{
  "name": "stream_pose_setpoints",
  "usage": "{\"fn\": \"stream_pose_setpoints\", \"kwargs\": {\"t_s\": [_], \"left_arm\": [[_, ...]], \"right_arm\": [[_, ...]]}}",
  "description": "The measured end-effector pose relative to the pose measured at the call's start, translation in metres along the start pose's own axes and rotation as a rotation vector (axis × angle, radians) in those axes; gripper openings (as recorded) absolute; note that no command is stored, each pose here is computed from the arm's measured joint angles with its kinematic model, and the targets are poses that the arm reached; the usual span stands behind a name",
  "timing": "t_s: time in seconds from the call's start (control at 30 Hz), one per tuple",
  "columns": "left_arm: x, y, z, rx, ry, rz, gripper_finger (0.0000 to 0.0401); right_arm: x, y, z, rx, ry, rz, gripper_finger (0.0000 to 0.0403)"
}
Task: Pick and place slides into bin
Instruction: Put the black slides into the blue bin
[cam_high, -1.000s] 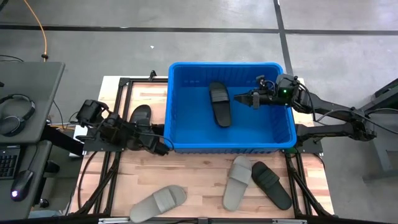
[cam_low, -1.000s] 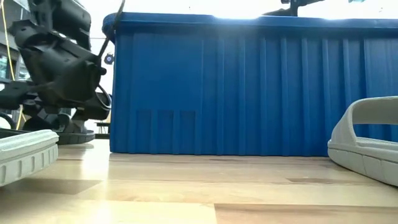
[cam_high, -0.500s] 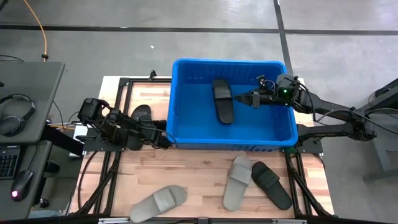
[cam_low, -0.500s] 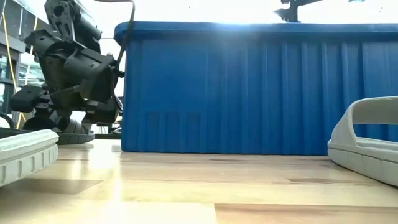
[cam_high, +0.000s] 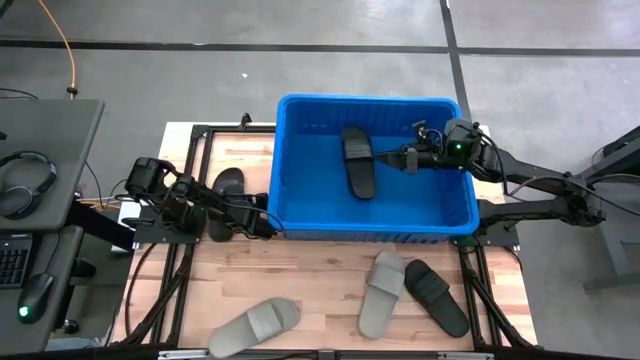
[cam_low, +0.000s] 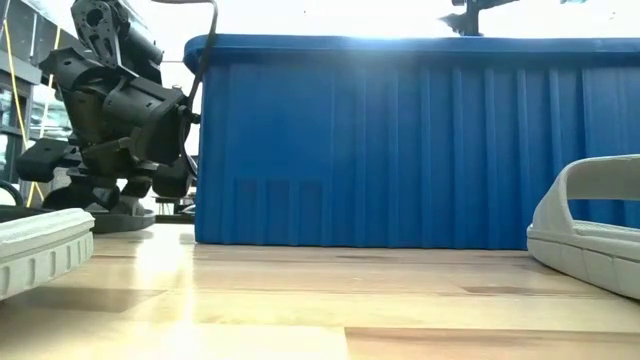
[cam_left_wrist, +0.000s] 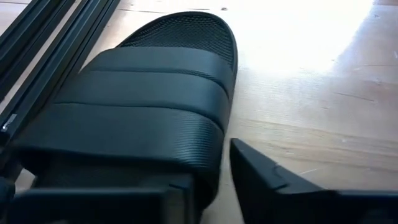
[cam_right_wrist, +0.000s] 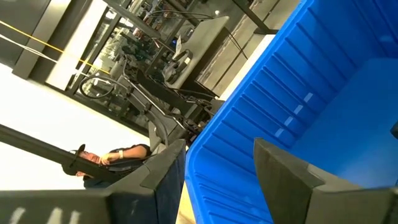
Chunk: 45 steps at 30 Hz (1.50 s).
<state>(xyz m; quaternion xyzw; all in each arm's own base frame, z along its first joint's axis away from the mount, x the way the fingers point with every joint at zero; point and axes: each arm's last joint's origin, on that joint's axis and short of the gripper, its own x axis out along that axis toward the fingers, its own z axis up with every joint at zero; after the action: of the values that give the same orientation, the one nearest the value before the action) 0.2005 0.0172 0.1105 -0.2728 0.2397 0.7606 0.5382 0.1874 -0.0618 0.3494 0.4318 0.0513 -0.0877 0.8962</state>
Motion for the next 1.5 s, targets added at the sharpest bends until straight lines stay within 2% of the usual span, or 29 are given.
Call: {"fn": "stream_pose_setpoints", "kwargs": {"t_s": [0.1,0.17,0.3,0.4,0.63,0.97,1.3,1.5], "left_arm": [[0.0,0.0,0.0,0.001,-0.001,0.0,0.002],[0.0,0.0,0.0,0.001,0.0,0.0,0.0009],[-0.005,0.003,-0.003,-0.002,0.008,0.0,0.002],[-0.013,0.008,-0.006,0.006,0.004,0.017,0.0008],[-0.045,0.013,-0.004,0.011,-0.086,-0.01,0.0009],[-0.091,0.009,0.014,0.121,-0.195,-0.045,0.0004],[-0.117,0.001,0.032,0.171,-0.121,-0.111,0.0005],[-0.117,0.008,0.038,0.208,-0.089,-0.12,0.0003]], "right_arm": [[0.0,0.0,0.0,-0.003,0.001,0.0,0.0179],[0.0,0.0,0.0,-0.01,0.001,0.0,0.0179],[0.0,0.0,0.0,-0.015,0.003,-0.001,0.0179],[0.0,-0.001,-0.001,-0.016,0.007,-0.006,0.0179],[0.0,-0.001,-0.001,-0.02,0.008,-0.005,0.0179],[0.0,-0.001,-0.001,-0.04,0.009,-0.003,0.0179],[0.0,0.002,0.0,-0.094,0.021,0.04,0.0179],[0.0,0.003,-0.001,-0.126,0.04,0.061,0.0179]]}}
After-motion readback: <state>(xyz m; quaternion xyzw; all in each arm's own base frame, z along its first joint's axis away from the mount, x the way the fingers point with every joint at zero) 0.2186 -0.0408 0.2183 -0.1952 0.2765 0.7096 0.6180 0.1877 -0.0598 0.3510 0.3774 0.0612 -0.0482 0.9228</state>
